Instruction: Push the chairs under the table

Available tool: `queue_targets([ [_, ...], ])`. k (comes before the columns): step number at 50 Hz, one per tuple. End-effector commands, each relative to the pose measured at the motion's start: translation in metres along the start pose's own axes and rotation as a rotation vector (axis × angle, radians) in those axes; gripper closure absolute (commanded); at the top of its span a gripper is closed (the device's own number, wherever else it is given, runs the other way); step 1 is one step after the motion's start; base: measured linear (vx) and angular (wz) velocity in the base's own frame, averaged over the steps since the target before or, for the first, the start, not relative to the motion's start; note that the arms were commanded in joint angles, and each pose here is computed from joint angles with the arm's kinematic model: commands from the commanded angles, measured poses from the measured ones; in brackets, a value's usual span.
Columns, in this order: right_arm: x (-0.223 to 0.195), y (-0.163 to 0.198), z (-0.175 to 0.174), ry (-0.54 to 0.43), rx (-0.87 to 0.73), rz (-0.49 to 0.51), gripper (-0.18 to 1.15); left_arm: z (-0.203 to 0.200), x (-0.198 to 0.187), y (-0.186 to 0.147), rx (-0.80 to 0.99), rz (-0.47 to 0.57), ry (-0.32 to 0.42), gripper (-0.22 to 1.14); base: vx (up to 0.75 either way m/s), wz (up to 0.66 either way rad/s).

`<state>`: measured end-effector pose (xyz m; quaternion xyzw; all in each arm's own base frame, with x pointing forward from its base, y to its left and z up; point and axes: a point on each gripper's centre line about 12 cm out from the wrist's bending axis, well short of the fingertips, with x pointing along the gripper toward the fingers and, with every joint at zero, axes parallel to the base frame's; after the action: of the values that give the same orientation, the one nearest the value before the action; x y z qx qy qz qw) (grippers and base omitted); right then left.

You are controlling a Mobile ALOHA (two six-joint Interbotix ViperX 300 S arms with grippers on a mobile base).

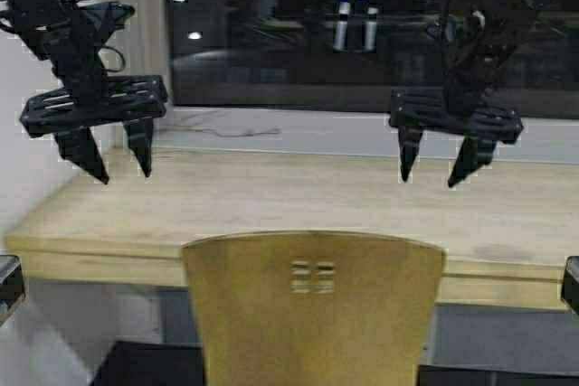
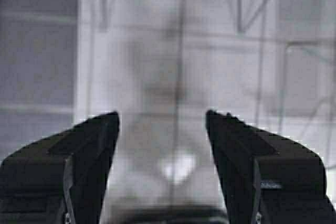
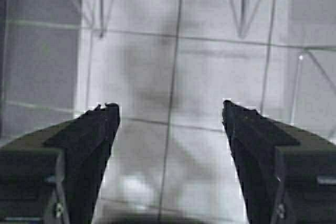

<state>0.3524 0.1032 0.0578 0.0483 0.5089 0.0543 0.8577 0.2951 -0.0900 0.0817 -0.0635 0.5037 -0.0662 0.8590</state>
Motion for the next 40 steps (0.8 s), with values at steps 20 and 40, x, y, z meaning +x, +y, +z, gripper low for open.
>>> queue_targets([
  [20, -0.03, 0.004, 0.024, -0.072, -0.016, 0.015, 0.04, 0.004, -0.029, -0.002, 0.065, -0.019, -0.052, 0.05, -0.25, 0.33],
  [40, -0.04, 0.008, 0.038, -0.1, -0.045, 0.018, 0.04, 0.009, -0.029, -0.004, 0.05, -0.023, -0.056, 0.05, -0.28, 0.21],
])
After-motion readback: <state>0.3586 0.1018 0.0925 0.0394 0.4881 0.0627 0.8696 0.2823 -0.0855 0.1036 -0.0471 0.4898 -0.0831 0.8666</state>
